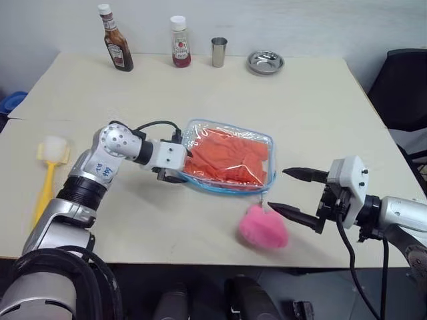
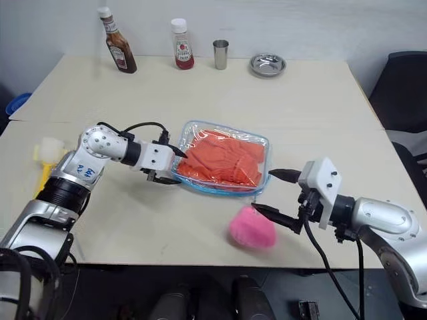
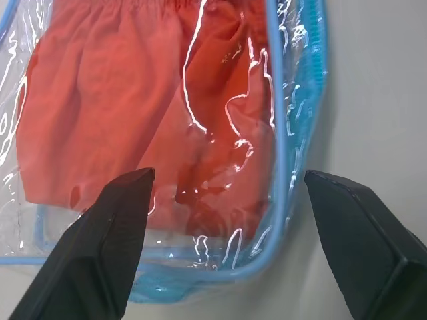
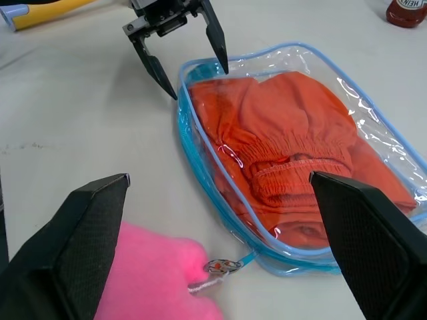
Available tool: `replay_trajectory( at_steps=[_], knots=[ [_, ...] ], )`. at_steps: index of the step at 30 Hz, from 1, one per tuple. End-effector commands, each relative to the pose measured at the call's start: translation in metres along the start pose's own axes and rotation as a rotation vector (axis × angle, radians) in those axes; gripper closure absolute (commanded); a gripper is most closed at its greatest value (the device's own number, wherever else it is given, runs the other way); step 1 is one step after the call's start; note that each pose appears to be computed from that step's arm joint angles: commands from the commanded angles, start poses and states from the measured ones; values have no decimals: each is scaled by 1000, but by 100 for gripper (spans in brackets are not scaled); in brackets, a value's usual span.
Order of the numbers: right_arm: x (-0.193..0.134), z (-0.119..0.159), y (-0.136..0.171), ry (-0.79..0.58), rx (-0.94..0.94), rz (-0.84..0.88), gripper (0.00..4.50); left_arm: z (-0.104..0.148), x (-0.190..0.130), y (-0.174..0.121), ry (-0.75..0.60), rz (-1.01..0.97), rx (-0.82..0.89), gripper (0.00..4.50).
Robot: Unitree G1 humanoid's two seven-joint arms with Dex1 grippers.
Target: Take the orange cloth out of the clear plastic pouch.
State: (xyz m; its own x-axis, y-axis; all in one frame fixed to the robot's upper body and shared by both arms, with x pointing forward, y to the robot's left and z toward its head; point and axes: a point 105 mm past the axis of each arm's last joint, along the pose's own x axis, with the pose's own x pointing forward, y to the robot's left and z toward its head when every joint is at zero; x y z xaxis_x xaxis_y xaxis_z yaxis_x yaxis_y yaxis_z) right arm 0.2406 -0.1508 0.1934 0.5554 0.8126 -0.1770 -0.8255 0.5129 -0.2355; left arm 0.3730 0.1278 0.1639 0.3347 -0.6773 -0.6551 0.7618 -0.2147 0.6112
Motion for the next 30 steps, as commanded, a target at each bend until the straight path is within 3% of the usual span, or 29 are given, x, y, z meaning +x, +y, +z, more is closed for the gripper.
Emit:
replay_trajectory(
  at_steps=[1,9,11,20,24,30],
  knots=[
    [-4,11,2,-24,-39,-11,0,3,-5,7,3,15,44,187],
    [-1,7,5,-7,-29,23,0,1,-12,-15,-16,9,-41,415],
    [-1,4,7,11,-34,42,0,1,-19,-25,8,11,-81,448],
    [-9,-17,17,118,-49,113,0,-1,-46,-66,175,136,-224,448],
    [-21,-36,15,204,-74,106,0,2,-45,-74,157,179,-283,448],
    [-26,-47,15,237,-75,124,0,-11,-48,-70,182,249,-271,295]
  ],
)
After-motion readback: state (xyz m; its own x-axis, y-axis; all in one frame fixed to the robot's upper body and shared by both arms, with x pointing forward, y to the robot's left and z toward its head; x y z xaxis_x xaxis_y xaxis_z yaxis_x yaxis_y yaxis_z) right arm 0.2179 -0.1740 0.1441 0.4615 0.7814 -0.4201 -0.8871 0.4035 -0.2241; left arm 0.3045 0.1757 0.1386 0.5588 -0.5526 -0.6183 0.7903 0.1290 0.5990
